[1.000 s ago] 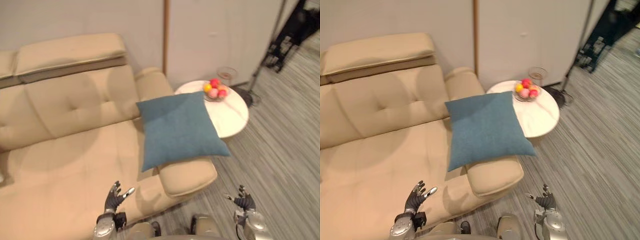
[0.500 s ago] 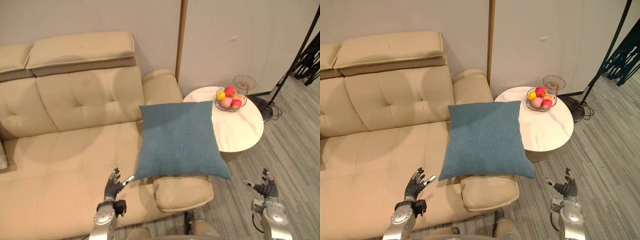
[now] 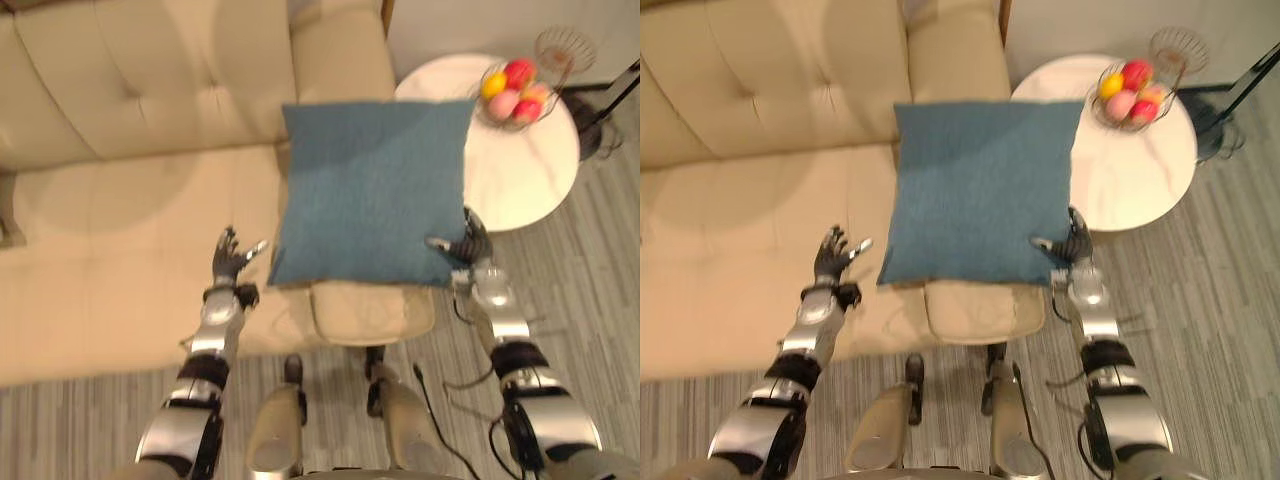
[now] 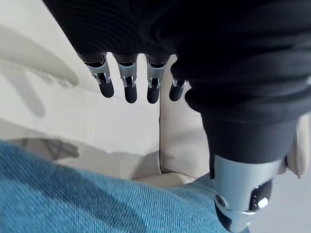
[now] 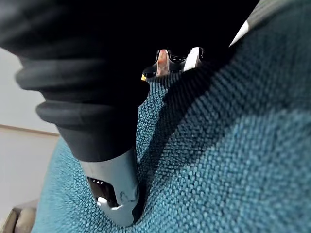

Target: Pick up cushions and gather them together orderly.

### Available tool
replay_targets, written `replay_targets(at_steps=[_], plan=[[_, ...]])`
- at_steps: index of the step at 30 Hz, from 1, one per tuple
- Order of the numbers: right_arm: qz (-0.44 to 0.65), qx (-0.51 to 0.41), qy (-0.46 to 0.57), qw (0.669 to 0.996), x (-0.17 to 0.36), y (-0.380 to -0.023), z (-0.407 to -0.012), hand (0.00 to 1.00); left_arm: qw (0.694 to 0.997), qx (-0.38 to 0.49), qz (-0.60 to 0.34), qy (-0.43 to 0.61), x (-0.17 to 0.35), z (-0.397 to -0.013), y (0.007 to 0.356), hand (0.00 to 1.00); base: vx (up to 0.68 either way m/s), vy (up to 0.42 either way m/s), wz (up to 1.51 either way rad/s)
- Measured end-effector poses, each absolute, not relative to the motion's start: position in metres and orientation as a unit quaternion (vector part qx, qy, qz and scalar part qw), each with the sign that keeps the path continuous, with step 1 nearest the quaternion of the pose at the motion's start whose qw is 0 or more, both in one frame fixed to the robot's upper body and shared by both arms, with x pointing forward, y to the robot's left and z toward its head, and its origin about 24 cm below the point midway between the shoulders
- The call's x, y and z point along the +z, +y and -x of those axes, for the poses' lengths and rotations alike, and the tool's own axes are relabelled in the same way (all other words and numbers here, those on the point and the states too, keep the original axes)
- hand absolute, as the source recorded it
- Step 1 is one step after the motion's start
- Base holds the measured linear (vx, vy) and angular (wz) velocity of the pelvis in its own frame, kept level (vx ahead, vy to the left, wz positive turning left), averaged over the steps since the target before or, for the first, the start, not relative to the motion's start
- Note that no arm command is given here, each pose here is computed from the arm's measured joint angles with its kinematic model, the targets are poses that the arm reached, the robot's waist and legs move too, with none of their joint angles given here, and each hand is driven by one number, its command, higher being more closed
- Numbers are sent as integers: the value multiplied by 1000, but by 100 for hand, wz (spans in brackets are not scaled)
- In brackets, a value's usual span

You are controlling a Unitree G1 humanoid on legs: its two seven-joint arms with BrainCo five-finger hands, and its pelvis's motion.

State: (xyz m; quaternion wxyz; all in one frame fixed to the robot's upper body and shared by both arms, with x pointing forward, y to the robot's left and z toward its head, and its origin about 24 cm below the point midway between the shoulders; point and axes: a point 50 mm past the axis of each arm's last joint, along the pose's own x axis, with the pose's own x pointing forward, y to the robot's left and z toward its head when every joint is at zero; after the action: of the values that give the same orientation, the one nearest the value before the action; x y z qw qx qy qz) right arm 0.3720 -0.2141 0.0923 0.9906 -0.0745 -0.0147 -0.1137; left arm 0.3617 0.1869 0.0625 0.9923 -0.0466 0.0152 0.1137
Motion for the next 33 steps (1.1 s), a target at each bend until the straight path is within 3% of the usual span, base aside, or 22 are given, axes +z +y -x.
replay_targets(at_steps=[1,7,16,22,29,33], plan=[[76,-117,-19,990,101,-209,-380,100,994,102,49,11,72,-371,176,100,-199,-29,3],[86,-95,-38,991,120,-180,-394,100,995,64,72,-2,94,-386,133,100,-81,-23,-13],[96,-26,-122,987,132,-151,-371,100,993,70,51,-78,125,-385,153,100,32,-32,-12],[79,25,-119,989,99,-137,-324,100,993,51,40,-101,108,-354,155,100,64,22,2],[24,103,-152,983,99,-123,-266,100,995,62,60,-40,47,-279,165,100,106,38,13],[-12,119,-163,979,98,-118,-247,100,994,66,86,-34,38,-246,163,100,121,59,5]])
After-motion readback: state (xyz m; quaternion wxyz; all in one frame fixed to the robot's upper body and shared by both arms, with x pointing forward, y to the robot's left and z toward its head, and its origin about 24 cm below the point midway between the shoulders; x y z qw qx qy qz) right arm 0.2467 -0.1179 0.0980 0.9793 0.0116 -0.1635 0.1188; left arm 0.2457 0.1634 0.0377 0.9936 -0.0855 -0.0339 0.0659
